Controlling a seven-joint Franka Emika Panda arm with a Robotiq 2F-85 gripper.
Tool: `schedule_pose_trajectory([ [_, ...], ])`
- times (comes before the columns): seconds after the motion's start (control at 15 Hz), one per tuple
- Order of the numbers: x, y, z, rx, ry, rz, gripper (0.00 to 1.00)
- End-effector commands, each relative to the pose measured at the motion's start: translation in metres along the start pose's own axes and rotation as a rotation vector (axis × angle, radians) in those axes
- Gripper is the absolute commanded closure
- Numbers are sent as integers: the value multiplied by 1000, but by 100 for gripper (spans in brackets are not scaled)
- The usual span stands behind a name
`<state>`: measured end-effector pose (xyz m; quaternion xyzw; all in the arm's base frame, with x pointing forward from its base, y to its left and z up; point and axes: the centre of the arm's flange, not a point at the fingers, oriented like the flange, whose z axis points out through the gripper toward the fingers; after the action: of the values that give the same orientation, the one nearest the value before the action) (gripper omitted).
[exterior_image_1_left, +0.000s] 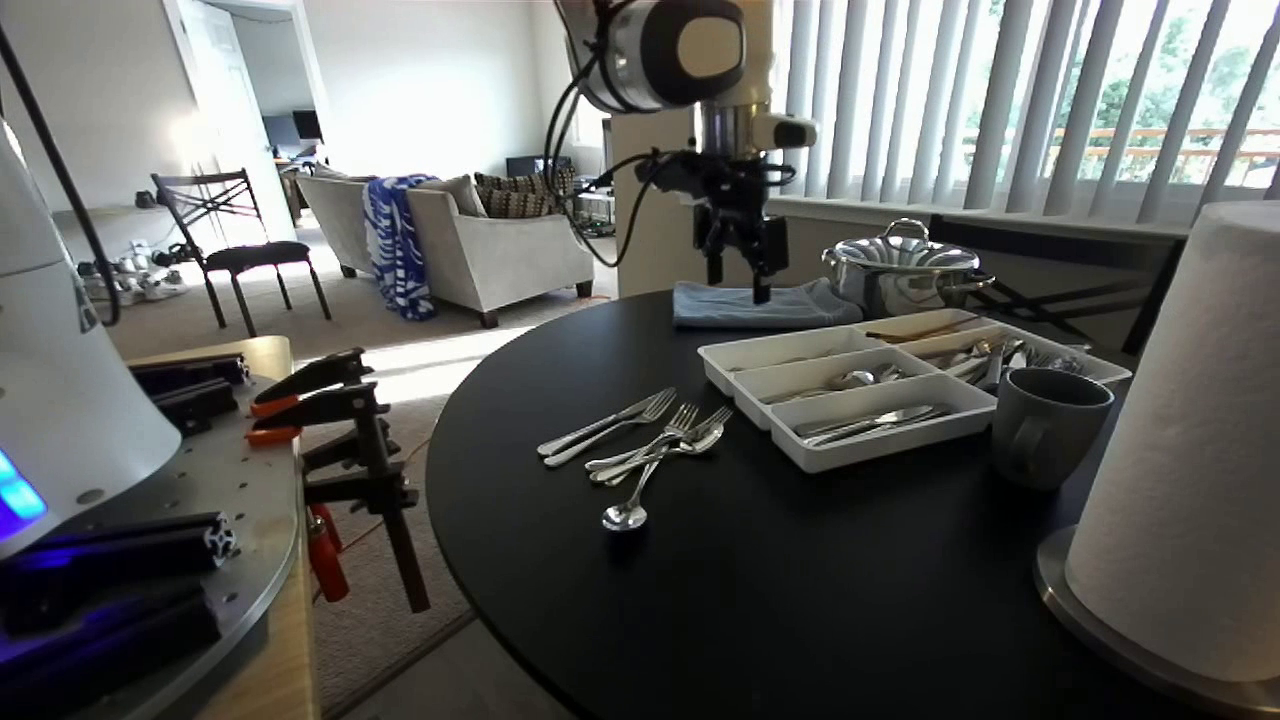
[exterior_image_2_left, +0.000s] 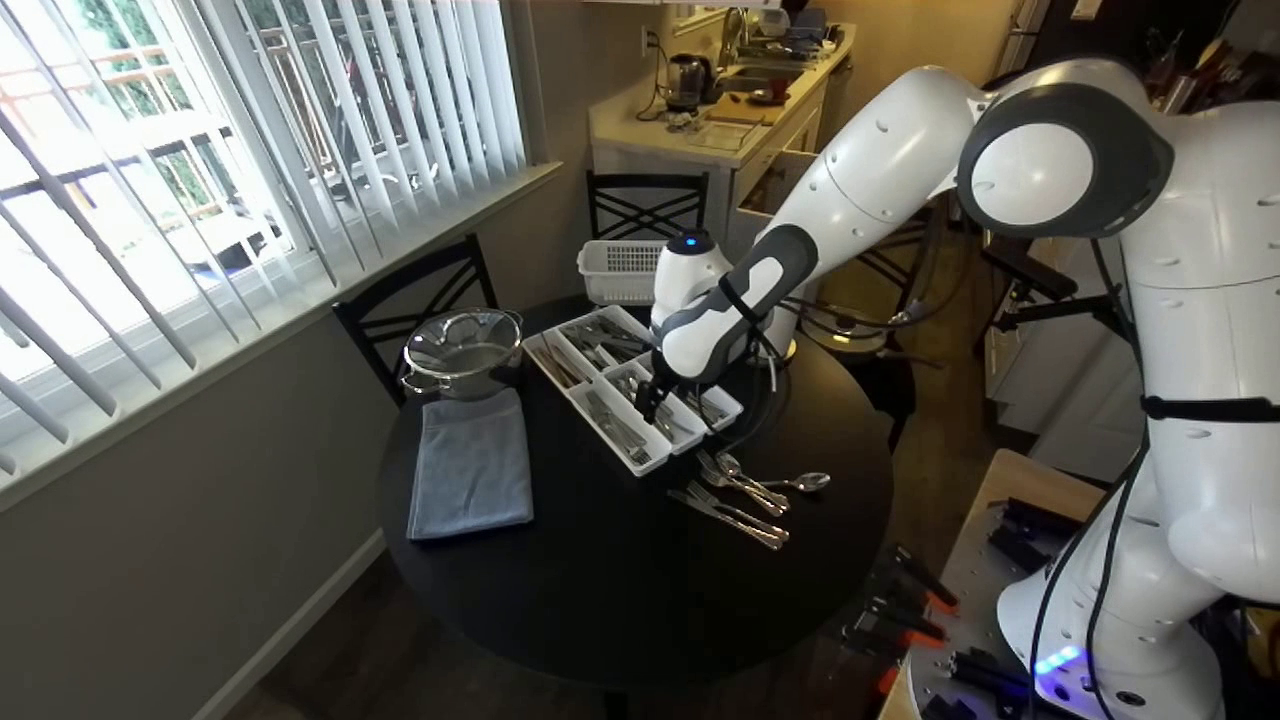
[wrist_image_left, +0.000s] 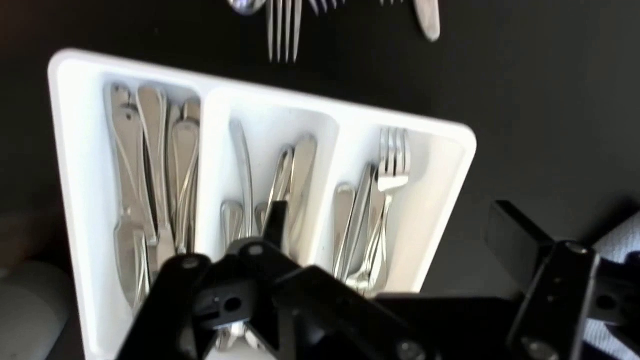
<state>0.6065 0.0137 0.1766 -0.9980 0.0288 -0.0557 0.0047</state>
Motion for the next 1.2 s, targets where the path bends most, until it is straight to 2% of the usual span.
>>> schedule_pose_trajectory([
  [0.0, -86, -2, 16, 37, -59, 13, 0],
  [0.27, -137, 0, 35, 42, -115, 36, 0],
  [0.47, -152, 1, 45, 42, -153, 28, 0],
  [1.13, -130, -8, 97, 39, -136, -53, 0],
])
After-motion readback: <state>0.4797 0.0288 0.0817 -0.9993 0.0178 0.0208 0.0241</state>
